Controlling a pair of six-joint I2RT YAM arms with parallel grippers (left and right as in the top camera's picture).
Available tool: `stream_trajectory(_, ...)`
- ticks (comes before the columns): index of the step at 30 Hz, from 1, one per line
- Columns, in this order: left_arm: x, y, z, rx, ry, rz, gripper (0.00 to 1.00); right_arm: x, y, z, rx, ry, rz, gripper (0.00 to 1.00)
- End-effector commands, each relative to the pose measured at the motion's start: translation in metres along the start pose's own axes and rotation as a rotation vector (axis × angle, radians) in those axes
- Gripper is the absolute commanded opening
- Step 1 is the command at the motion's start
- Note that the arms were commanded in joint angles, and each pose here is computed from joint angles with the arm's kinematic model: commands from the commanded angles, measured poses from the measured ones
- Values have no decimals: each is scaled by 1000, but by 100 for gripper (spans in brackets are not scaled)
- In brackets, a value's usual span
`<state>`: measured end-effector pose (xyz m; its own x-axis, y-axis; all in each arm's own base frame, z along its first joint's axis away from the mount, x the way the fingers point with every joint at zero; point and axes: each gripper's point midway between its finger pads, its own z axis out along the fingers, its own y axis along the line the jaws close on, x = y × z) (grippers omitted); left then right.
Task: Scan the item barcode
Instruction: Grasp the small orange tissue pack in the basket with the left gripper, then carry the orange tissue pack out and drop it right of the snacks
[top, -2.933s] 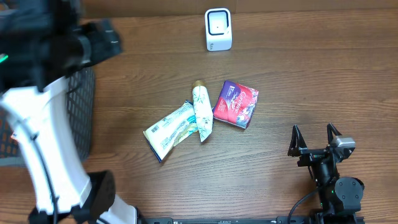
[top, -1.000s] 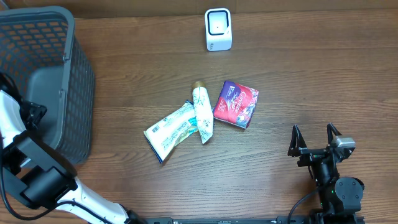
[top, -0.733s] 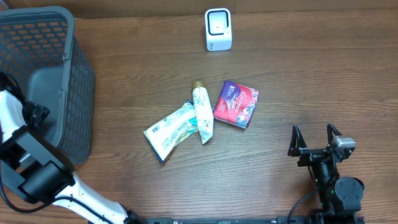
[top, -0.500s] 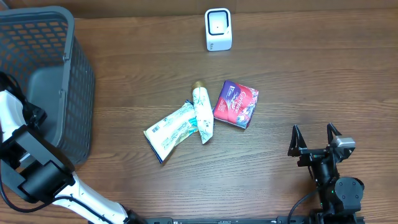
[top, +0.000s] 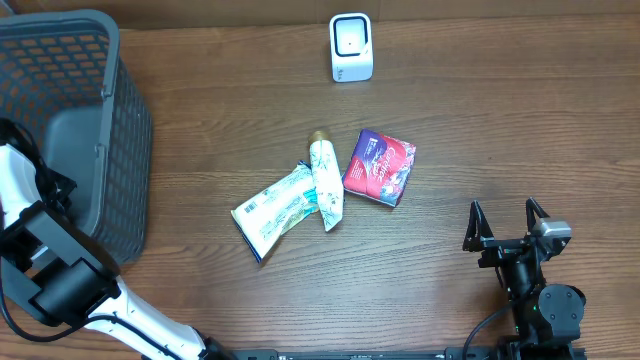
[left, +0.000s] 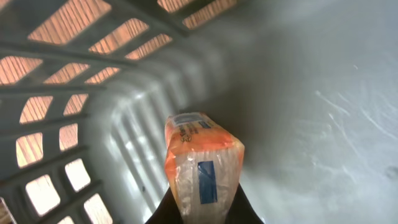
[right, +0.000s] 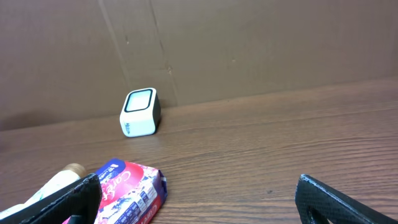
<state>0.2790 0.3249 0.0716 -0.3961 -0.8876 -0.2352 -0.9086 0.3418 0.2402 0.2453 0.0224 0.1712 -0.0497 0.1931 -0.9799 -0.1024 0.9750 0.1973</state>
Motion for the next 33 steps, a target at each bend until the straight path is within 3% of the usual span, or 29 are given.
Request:
stream_trajectory(1, -26, -13, -62, 170, -100, -32, 4, 1, -2, 0, 11, -9, -5, 100)
stream_trajectory(7, -39, -28, -192, 493, -314, -38, 4, 1, -2, 0, 10, -9, -5, 100)
stream_trajectory(13, 4, -47, -308, 719, -504, 81, 4, 1, -2, 0, 11, -9, -5, 100)
stream_trajectory(15, 57, -77, -356, 856, -524, 230, 4, 1, -2, 0, 11, -9, -5, 100)
stream_trajectory(20, 158, -135, -393, 1002, -445, 521, 4, 1, -2, 0, 11, -9, -5, 100)
stream_trajectory(21, 195, -153, -395, 1019, -401, 622, 4, 1, -2, 0, 11, -9, -5, 100)
stream_trajectory(33, 473, -249, -327, 937, 20, 1293, 4, 1, -2, 0, 11, -9, -5, 100)
